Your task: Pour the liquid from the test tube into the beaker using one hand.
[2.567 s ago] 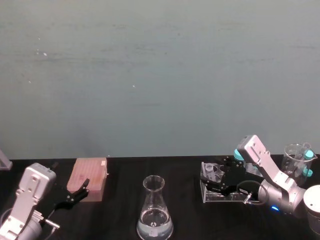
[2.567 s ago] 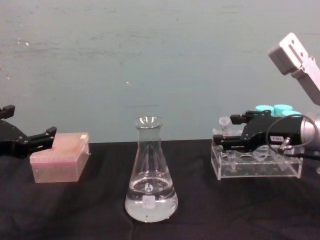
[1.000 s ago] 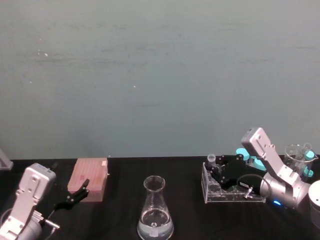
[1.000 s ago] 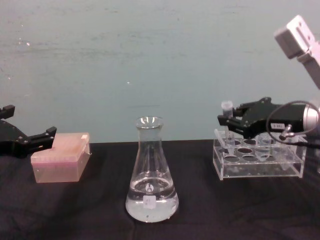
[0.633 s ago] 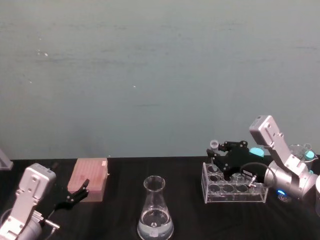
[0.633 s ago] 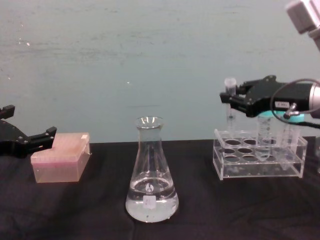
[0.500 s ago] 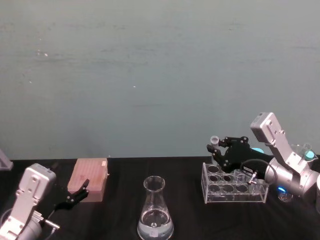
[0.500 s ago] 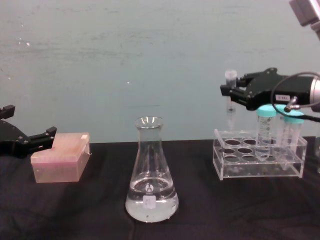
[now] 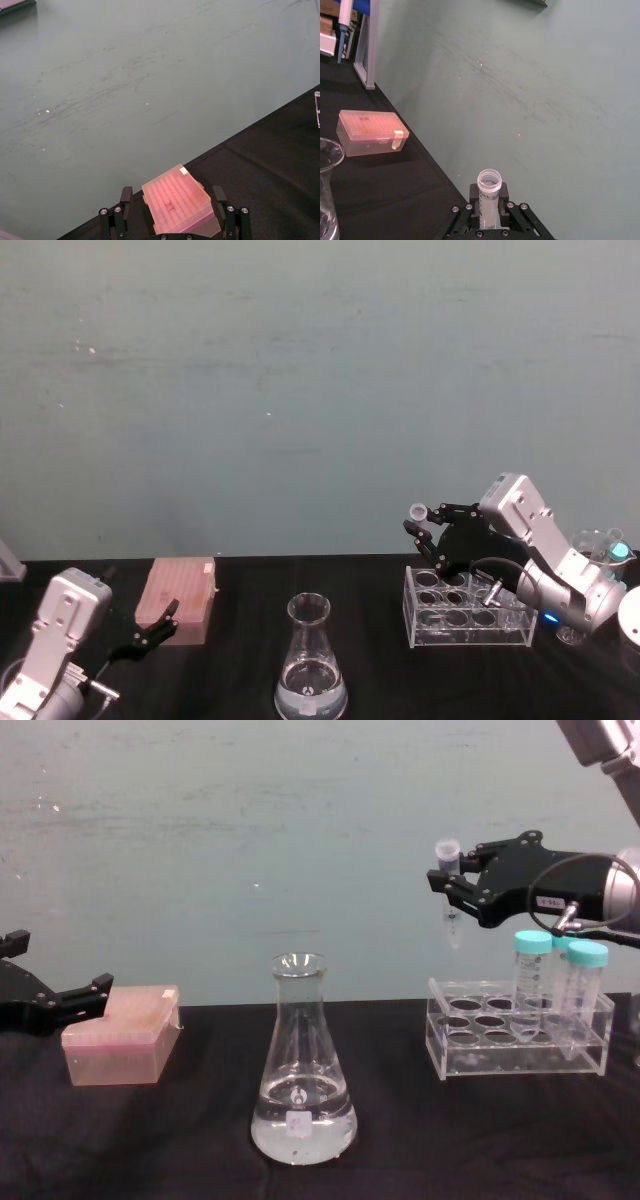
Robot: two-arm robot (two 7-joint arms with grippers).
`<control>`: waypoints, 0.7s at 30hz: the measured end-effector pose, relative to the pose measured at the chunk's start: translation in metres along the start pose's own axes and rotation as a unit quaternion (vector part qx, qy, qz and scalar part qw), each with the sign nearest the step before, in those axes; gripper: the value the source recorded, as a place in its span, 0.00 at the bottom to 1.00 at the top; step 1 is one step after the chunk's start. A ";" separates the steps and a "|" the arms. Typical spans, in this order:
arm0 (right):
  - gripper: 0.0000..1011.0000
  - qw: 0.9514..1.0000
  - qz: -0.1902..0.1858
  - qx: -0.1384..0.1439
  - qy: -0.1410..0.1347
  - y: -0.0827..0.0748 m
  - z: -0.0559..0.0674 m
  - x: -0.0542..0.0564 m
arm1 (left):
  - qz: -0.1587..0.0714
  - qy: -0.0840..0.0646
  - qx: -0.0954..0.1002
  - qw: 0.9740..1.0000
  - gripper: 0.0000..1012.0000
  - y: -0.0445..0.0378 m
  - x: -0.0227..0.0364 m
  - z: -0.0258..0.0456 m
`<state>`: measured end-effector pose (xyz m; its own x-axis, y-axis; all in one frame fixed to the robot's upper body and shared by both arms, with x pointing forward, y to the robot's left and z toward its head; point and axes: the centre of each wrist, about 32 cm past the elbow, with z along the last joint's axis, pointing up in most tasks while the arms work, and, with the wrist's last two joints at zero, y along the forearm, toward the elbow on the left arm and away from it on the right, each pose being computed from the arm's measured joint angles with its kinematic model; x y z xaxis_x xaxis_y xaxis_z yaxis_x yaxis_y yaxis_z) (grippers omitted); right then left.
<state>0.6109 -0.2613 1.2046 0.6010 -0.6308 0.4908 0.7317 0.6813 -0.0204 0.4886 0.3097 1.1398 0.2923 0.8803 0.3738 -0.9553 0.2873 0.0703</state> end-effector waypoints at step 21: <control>0.21 0.995 0.021 0.035 -0.087 0.010 0.018 -0.024 | 0.000 0.000 0.000 1.000 0.99 0.0000 0.0000 0.0000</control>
<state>0.5980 -0.2322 1.2083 0.5619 -0.5314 0.6339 0.6788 0.7342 0.0137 0.4886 0.3097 1.1398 0.2922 0.8803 0.3737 -0.9553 0.2873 0.0702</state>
